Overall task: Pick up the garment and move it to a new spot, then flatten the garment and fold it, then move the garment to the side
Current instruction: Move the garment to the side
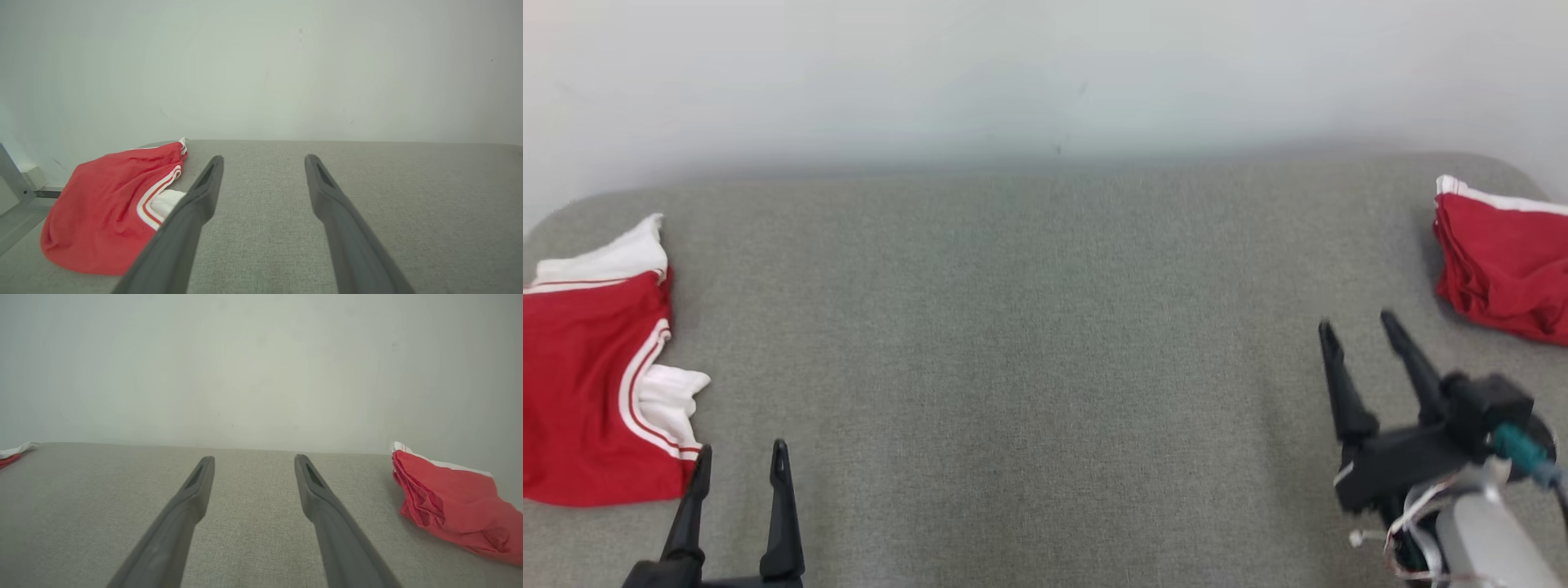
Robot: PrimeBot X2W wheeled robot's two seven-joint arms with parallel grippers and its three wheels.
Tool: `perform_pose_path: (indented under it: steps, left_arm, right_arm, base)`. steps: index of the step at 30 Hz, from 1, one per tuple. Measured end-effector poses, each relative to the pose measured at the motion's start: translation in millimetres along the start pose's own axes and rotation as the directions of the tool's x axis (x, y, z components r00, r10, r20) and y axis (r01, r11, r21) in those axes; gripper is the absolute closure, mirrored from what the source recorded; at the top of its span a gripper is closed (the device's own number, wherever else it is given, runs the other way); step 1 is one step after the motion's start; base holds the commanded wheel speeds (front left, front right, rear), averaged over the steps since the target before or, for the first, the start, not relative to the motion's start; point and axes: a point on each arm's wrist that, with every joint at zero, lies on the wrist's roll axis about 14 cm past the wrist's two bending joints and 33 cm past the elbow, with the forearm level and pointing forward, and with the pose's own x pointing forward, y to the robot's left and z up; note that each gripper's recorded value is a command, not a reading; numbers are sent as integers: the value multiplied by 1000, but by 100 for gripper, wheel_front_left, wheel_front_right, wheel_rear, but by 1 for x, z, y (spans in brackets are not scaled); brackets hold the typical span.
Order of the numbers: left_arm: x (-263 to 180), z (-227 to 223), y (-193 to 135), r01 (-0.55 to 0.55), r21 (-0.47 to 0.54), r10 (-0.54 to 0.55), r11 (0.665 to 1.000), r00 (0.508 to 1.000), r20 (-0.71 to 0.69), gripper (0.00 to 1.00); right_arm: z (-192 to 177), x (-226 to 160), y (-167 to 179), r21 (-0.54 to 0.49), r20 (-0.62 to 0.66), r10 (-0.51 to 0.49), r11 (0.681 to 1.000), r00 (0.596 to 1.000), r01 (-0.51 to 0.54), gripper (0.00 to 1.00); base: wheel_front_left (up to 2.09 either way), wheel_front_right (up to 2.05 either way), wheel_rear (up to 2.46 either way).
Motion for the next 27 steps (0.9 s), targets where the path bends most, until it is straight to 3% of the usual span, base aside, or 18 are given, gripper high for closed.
perform_pose_path:
  steps: [17,27]
  left_arm:
    - [-15,-11,-5,16,-9,-16,1000,999,-42,0]
    - [-20,-15,-1,7,0,-7,1000,998,-56,0]
  right_arm:
    - [-33,-59,15,96,-49,-70,993,996,75,0]
    - [-45,-74,21,127,-73,-91,987,993,100,0]
  base:
    - [0,0,0]
    - [0,0,0]
